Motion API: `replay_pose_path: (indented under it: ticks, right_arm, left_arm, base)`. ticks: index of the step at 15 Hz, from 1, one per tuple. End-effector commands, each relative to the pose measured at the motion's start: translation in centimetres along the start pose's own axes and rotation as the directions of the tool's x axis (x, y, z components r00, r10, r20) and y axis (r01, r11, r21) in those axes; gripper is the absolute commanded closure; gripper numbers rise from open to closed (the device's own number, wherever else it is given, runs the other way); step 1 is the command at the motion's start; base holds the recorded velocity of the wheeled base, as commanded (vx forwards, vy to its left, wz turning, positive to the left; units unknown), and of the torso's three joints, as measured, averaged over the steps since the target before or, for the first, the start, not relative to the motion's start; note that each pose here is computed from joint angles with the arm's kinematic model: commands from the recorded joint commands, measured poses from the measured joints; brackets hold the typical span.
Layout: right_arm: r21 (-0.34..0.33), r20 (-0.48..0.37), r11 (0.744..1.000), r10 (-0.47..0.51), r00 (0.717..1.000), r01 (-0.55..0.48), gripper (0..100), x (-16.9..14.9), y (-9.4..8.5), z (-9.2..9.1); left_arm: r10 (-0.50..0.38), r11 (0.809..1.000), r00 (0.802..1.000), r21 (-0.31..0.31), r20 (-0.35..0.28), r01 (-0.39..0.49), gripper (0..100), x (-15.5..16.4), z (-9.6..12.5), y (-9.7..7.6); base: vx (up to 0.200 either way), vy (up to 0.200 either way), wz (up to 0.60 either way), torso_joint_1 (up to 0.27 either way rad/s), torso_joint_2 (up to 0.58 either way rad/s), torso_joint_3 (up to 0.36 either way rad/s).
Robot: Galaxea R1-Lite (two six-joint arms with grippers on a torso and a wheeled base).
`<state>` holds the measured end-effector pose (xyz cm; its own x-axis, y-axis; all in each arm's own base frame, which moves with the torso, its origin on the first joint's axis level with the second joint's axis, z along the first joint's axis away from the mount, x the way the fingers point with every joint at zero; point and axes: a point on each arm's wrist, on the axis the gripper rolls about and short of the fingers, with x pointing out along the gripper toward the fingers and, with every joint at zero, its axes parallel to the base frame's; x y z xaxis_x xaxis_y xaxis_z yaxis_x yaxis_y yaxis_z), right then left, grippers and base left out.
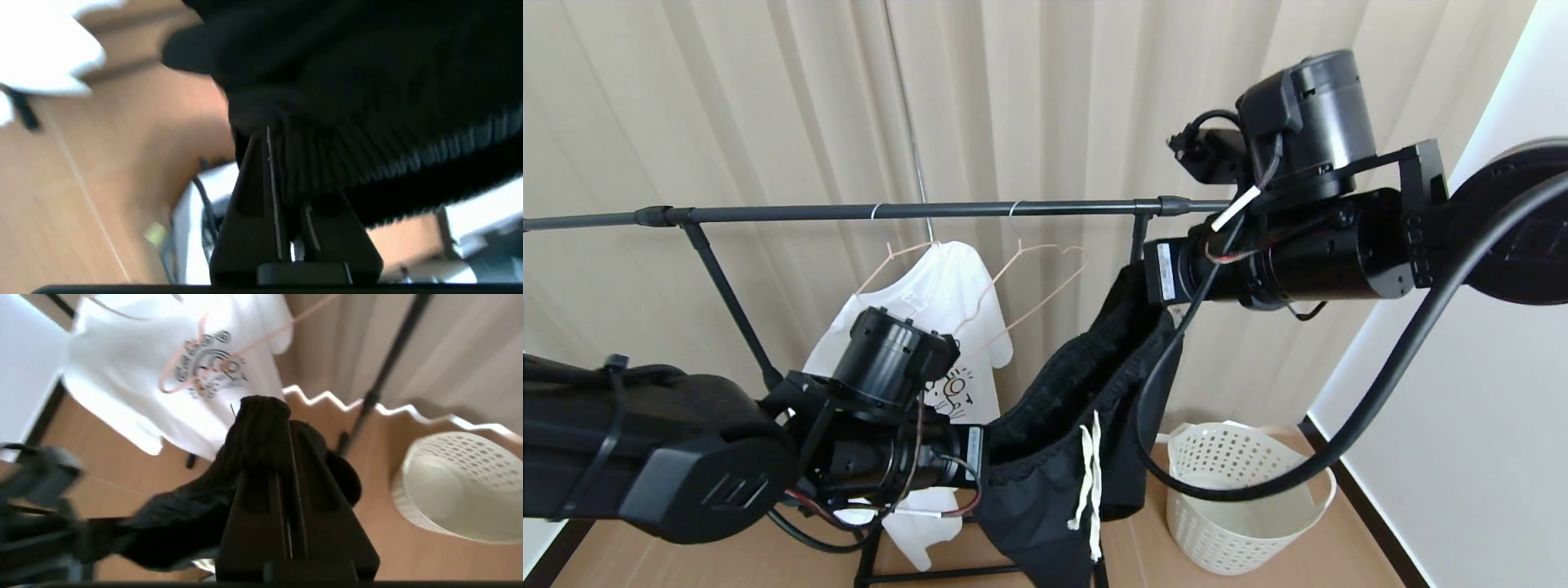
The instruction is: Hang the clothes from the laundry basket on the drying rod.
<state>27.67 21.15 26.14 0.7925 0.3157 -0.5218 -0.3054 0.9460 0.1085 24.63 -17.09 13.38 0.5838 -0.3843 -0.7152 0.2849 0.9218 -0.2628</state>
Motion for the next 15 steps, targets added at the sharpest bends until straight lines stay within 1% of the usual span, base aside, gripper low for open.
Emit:
replay_pose_path:
  ticks: [1, 2, 3, 4, 5, 6, 7, 9, 10, 11, 13, 15]
  right_arm:
    - [-0.066, -0.094, 0.993, -0.099, 0.991, 0.093, 100, 1.0, -1.1, -3.1]
    - [-0.112, -0.125, 0.989, -0.111, 0.986, 0.097, 100, 1.2, -1.3, -3.9]
    - [-0.201, -0.166, 0.976, -0.125, 0.978, 0.090, 100, 1.5, -1.5, -5.1]
    - [-0.229, -0.178, 0.969, -0.130, 0.975, 0.087, 100, 1.7, -1.7, -5.5]
    - [-0.270, -0.188, 0.959, -0.138, 0.972, 0.084, 100, 1.9, -1.9, -5.8]
    - [-0.266, -0.195, 0.958, -0.163, 0.967, 0.108, 100, 2.4, -2.7, -5.7]
    - [-0.260, -0.196, 0.958, -0.177, 0.964, 0.123, 100, 2.5, -3.2, -5.7]
    - [-0.241, -0.189, 0.945, -0.268, 0.945, 0.220, 100, 2.9, -5.2, -5.5]
    - [-0.232, -0.188, 0.942, -0.289, 0.939, 0.243, 100, 3.0, -5.9, -5.4]
    - [-0.219, -0.185, 0.937, -0.312, 0.932, 0.271, 100, 3.0, -7.0, -5.0]
    - [-0.230, -0.188, 0.923, -0.353, 0.917, 0.308, 100, 3.0, -9.0, -4.8]
    - [-0.215, -0.193, 0.919, -0.372, 0.908, 0.331, 100, 2.5, -10.1, -4.9]
  left_arm:
    - [0.040, 0.999, 0.991, 0.023, 0.129, -0.043, 100, -1.6, 2.7, 0.1]
    - [0.066, 0.996, 0.988, 0.043, 0.141, -0.072, 100, -1.2, 3.4, 0.2]
    - [0.094, 0.992, 0.986, 0.068, 0.139, -0.104, 100, -1.0, 4.1, 0.0]
    - [0.104, 0.990, 0.986, 0.077, 0.127, -0.115, 100, -0.8, 4.2, -0.1]
    - [0.148, 0.984, 0.985, 0.088, 0.091, -0.156, 100, -0.3, 4.3, -0.4]
    - [0.210, 0.971, 0.975, 0.098, 0.067, -0.216, 100, 0.0, 4.2, -0.4]
    - [0.223, 0.969, 0.972, 0.096, 0.068, -0.229, 100, -0.1, 4.3, -0.3]
    - [0.245, 0.965, 0.968, 0.083, 0.057, -0.249, 100, -0.8, 3.7, 0.7]
    - [0.251, 0.964, 0.966, 0.077, 0.054, -0.255, 100, -1.2, 3.4, 1.1]
    - [0.258, 0.963, 0.965, 0.069, 0.050, -0.261, 100, -1.9, 2.9, 1.7]
    - [0.279, 0.958, 0.960, 0.056, 0.030, -0.281, 100, -2.3, 2.2, 2.7]
    - [0.296, 0.954, 0.955, 0.035, 0.023, -0.296, 100, -2.5, 2.0, 3.5]
  base:
    - [0.000, 0.000, 0.00, 0.000, 0.00, 0.000]
    - [0.000, 0.000, 0.00, 0.000, 0.00, 0.000]
    - [0.000, 0.000, 0.00, 0.000, 0.00, 0.000]
    - [0.000, 0.000, 0.00, 0.000, 0.00, 0.000]
    - [0.000, 0.000, 0.00, 0.000, 0.00, 0.000]
    - [0.000, 0.000, 0.00, 0.000, 0.00, 0.000]
    - [0.000, 0.000, 0.00, 0.000, 0.00, 0.000]
    - [0.000, 0.000, 0.00, 0.000, 0.00, 0.000]
    - [0.000, 0.000, 0.00, 0.000, 0.00, 0.000]
    - [0.000, 0.000, 0.00, 0.000, 0.00, 0.000]
    - [0.000, 0.000, 0.00, 0.000, 0.00, 0.000]
    - [0.000, 0.000, 0.00, 0.000, 0.00, 0.000]
